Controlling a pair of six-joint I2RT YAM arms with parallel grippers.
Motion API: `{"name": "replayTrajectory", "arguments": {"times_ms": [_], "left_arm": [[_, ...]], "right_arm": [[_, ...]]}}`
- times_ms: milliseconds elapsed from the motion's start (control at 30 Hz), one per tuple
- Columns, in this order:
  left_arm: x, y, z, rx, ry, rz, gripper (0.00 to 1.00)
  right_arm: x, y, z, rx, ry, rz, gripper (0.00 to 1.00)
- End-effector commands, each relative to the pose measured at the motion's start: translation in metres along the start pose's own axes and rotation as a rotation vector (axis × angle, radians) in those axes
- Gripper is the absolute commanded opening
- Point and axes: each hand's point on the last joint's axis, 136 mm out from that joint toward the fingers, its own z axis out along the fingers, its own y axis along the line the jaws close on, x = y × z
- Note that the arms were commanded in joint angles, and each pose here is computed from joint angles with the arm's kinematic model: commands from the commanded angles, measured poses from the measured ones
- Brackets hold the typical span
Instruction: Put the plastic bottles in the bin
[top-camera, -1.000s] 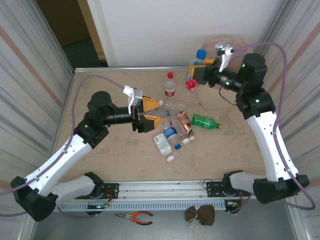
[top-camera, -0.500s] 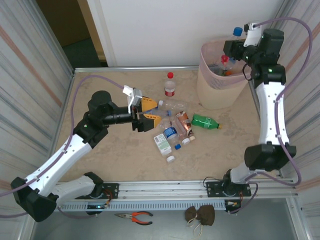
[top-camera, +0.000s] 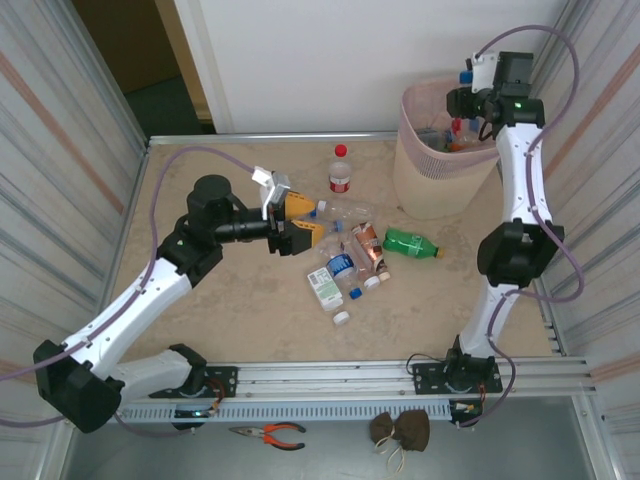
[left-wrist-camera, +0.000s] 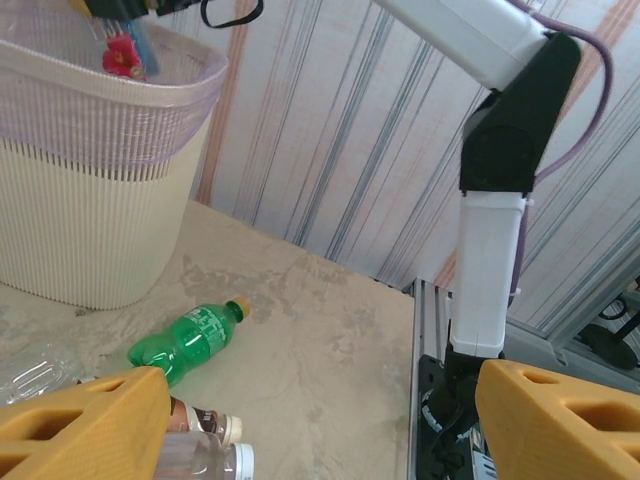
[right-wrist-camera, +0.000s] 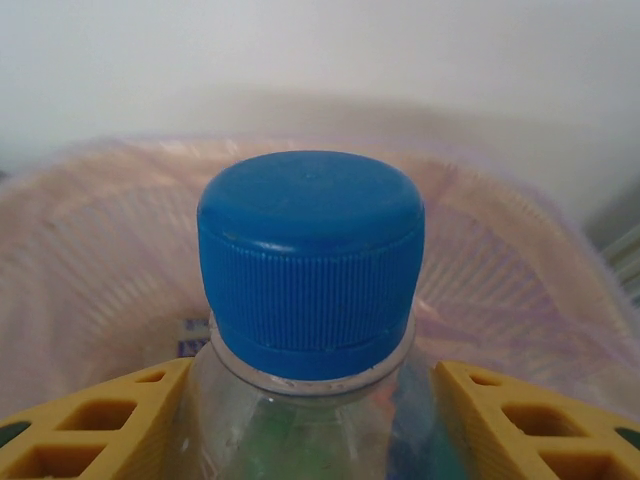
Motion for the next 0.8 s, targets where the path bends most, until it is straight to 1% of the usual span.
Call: {"name": "replayTrajectory", "arguments": {"times_ms": [0,233,467,600,767], "left_arm": [[-0.010,-0.001,-0.004,-0.006,-0.029,0.033,0.80],[-0.006,0.005,-0.002,-0.015,-0.023,0.018,0.80],[-0.002,0.009,-0.001,-0.025,-0.015,0.005,0.80],[-0.001,0.012,-0.001,-0.037,-0.012,0.000,0.80],[-0.001,0.017,-0.001,-0.054,-0.014,-0.010,0.80]], "right_arm": [[0.039,-0.007,0.021,0.030,0.163,-0.032,0.50],[0.105,-0.008,0.063,0.044,0.371,-0.014,0.50],[0.153,-0.003,0.090,0.031,0.506,-0.002,0.50],[0.165,-0.001,0.100,0.028,0.534,0.001,0.53],[0.160,0.003,0.100,0.025,0.520,0.007,0.63]]}}
